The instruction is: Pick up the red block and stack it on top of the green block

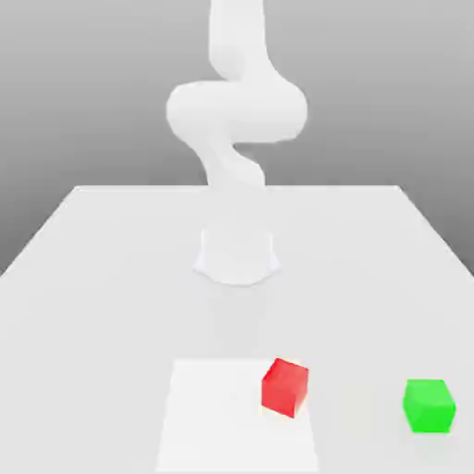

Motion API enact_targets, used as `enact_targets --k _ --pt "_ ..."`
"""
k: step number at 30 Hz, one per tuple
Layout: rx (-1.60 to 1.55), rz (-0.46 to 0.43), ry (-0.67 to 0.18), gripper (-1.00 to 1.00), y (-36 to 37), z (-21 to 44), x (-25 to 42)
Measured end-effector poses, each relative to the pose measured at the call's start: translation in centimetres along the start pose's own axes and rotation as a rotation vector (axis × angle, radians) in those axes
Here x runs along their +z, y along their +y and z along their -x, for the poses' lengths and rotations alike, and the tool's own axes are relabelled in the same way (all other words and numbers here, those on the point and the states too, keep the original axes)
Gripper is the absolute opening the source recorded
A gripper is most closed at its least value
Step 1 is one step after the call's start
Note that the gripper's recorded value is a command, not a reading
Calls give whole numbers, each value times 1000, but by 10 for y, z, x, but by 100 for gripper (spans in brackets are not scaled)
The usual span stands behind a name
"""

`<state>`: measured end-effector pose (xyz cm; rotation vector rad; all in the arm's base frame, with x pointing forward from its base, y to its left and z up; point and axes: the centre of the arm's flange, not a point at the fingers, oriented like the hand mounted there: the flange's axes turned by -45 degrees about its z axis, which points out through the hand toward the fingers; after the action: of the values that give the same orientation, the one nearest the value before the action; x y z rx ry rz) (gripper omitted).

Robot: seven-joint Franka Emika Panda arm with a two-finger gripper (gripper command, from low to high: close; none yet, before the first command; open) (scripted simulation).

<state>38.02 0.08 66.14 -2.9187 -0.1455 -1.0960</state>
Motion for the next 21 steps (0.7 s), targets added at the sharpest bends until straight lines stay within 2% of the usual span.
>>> enact_targets --k 5,11,19,21 --pt "-223 -117 -180 0 -14 39 129" --pt "-493 -231 -372 0 -46 122 247" --pt "-882 -350 -616 0 -74 266 340" --pt "-926 -360 -640 0 -74 286 352"
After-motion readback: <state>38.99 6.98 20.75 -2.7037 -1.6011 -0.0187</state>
